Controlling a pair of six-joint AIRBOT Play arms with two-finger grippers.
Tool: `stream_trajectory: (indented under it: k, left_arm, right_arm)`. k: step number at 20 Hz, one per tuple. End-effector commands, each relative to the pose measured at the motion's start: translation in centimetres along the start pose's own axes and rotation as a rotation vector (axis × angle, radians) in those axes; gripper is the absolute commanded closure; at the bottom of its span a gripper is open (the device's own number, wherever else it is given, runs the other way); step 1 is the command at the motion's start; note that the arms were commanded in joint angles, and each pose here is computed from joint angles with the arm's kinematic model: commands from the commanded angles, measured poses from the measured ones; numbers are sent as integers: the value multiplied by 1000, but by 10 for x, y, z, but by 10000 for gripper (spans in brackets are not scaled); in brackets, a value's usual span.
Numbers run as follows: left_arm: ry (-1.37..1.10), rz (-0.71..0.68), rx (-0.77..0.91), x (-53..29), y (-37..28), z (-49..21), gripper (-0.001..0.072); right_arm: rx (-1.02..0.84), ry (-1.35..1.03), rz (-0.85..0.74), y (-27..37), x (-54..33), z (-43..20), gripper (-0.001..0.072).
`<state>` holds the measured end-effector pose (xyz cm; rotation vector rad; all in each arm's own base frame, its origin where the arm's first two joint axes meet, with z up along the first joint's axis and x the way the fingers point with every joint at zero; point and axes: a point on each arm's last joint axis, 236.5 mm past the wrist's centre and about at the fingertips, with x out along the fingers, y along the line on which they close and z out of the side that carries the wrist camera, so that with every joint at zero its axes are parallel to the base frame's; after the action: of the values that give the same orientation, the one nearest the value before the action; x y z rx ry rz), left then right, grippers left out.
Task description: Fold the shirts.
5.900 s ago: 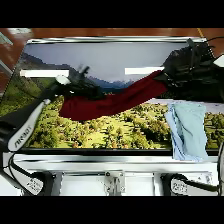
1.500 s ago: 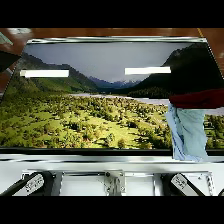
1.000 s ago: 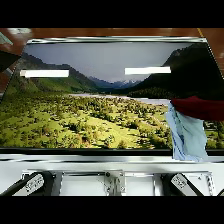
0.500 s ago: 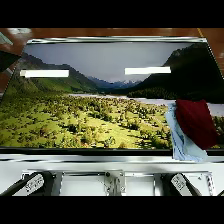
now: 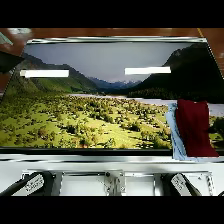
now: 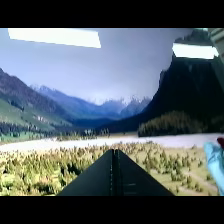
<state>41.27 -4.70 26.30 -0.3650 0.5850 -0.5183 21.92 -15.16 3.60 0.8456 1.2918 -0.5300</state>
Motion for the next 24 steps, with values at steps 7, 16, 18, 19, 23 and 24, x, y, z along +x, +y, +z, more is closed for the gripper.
stream_trajectory:
  k: [7, 16, 18, 19, 23, 24]
  left_arm:
    - [721, 346, 233, 110, 12, -179, 5]
    - [853, 339, 214, 131, 6, -221, 5]
    - [846, 339, 216, 133, 7, -220, 5]
    - [848, 339, 215, 133, 7, -220, 5]
    - [848, 340, 215, 133, 7, -220, 5]
    - [848, 340, 216, 133, 7, -220, 5]
  right_arm:
    - [-664, -155, 156, 192, -35, -21, 24]
    - [-777, 52, 106, 215, 18, -70, 25]
    - [-777, 51, 105, 215, 18, -70, 25]
    - [-777, 51, 105, 215, 18, -70, 25]
    - [-776, 51, 105, 215, 18, -70, 25]
    - [-776, 51, 105, 215, 18, -70, 25]
